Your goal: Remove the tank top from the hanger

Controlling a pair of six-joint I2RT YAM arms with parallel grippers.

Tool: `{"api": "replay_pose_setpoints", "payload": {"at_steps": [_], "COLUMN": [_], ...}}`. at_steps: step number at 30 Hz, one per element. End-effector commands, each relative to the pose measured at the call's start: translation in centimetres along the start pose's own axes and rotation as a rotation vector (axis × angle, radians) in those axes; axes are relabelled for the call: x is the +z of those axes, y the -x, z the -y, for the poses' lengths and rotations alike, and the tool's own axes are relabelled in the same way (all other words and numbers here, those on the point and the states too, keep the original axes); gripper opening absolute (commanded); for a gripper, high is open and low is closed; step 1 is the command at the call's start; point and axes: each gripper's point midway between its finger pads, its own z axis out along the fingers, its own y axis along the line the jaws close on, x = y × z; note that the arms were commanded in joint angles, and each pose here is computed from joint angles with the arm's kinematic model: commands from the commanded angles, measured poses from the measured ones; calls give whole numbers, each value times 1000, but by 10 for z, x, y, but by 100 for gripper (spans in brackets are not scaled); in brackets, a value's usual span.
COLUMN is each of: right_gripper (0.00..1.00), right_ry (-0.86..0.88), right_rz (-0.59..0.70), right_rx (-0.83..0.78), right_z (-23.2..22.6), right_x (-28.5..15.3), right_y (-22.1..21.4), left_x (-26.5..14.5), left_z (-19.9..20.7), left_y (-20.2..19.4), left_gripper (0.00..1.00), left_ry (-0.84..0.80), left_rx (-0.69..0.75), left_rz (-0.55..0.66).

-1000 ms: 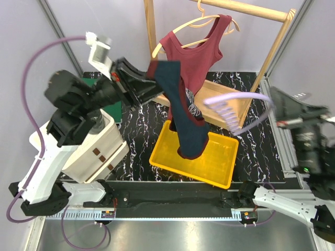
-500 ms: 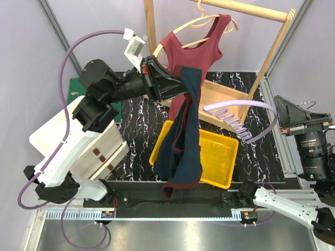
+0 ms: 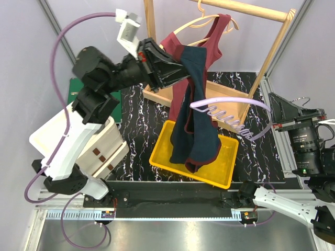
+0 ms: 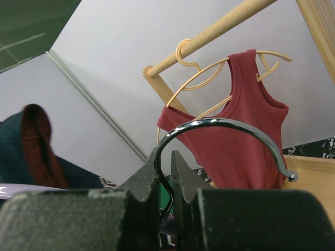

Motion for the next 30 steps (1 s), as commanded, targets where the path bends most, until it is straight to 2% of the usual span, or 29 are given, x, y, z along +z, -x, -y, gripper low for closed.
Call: {"api": "replay_pose_setpoints", "payload": {"at_steps": [1,5,8,11,12,14,15,17,18,20,23,25,26,27,29,30], "right_gripper": [0,0,0,0,0,0,0,0,0,0,0,0,0,0,0,0], "right_ry": [33,20,13,20,19,21,22,19,12,3,-17,-49,-60,-72,-86,-92], "right_rz": [85,79,68,49,35,23,5,-12,-25,-38,-70,-100,-116,-138,-166,-184], "right_rx": [58,46,55,65,59,60,52,55,50,60,69,68,60,47,40,35], "right_z": [-9,-1,6,9,10,9,10,11,14,18,25,33,36,40,44,46], "right_x": [-3,-9,-17,-22,-24,-25,-26,-26,-27,-30,-34,-36,-36,-38,-38,-39], "right_y": [32,32,32,31,28,28,24,19,14,8,-4,-15,-22,-29,-40,-46], "left_x": [20,19,9,-9,-23,-32,-48,-66,-75,-88,-108,-125,-132,-135,-140,-137], "left_z": [-40,-67,-88,-105,-115,-118,-133,-137,-149,-145,-150,-160,-161,-163,-161,-156], "left_y": [-28,-58,-97,-155,-189,-229,-265,-321,-337,-376,-414,-426,-429,-424,-417,-402], "left_gripper": [0,0,0,0,0,0,0,0,0,0,0,12,20,37,49,72], "left_ry": [36,107,170,251,299,355,442,517,601,637,727,813,841,864,874,858], "left_rx": [3,-12,-54,-78,-104,-135,-162,-189,-184,-224,-213,-214,-219,-206,-189,-176], "left_rz": [-43,-83,-140,-216,-268,-324,-372,-469,-486,-551,-624,-649,-658,-650,-650,-617]}}
